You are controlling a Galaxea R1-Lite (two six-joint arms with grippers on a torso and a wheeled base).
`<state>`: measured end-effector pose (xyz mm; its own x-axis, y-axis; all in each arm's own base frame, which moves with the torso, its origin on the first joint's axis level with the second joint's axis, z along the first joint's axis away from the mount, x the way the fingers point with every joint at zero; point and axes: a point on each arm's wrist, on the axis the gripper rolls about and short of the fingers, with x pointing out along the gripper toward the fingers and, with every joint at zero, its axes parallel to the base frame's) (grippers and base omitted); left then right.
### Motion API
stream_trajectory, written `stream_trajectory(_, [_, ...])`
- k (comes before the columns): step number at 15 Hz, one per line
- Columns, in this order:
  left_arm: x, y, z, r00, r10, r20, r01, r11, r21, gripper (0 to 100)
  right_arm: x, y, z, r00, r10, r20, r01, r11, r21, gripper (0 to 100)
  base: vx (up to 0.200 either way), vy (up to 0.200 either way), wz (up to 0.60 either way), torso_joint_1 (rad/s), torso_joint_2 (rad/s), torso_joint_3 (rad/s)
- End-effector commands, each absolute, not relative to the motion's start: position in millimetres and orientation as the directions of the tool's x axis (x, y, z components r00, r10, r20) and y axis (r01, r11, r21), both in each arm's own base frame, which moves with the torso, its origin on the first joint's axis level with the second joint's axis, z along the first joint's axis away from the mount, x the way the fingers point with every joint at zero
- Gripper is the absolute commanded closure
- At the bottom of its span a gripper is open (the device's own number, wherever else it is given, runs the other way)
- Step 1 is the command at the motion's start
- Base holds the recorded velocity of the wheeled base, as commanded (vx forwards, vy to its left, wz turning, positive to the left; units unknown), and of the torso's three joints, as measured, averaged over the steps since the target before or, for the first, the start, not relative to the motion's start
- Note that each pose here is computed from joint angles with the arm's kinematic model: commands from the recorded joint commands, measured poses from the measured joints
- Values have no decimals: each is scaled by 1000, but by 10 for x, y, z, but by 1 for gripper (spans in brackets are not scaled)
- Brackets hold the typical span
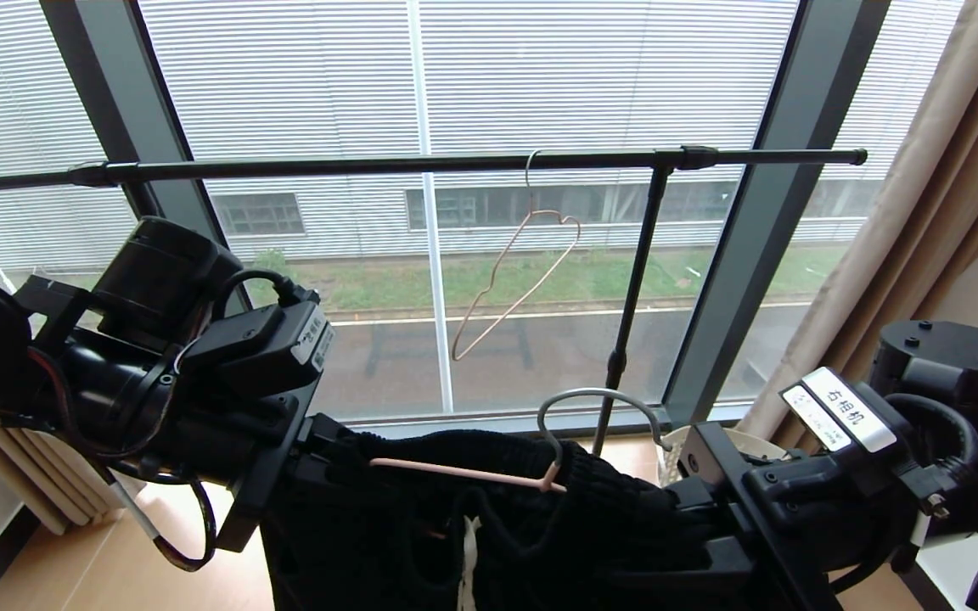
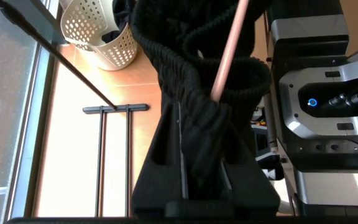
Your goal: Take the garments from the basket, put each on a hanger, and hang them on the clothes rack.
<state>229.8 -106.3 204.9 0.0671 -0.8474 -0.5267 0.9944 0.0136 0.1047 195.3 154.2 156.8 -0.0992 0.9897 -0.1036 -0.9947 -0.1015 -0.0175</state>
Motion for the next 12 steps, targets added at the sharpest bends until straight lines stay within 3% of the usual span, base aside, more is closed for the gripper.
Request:
stream_trajectory(1, [2270,-1048,2089,78,-849,-522,993,18,119,100,1985,1500,1562,-77,992,-104,-997,-79,-17,100,0,0,0,0,0,0])
stream_trajectory(5, [2222,-1006,2114,90,-849,-520,992,32,120,100,2067,1442,1507,-42,993,-112,-999,-43,-6,100,0,0,0,0,0,0])
stream_trajectory(6, [2225,-983,2095,95,-847,-523,993,42,111,100,2095,1436,1498,-35,994,-107,-999,-37,-14,0,0,0,0,0,0,0])
stream_trajectory(12, [2264,-824,2144,162,-842,-515,985,110,130,100,2249,1273,1480,52,993,-108,-998,49,-28,0,0,0,0,0,0,0])
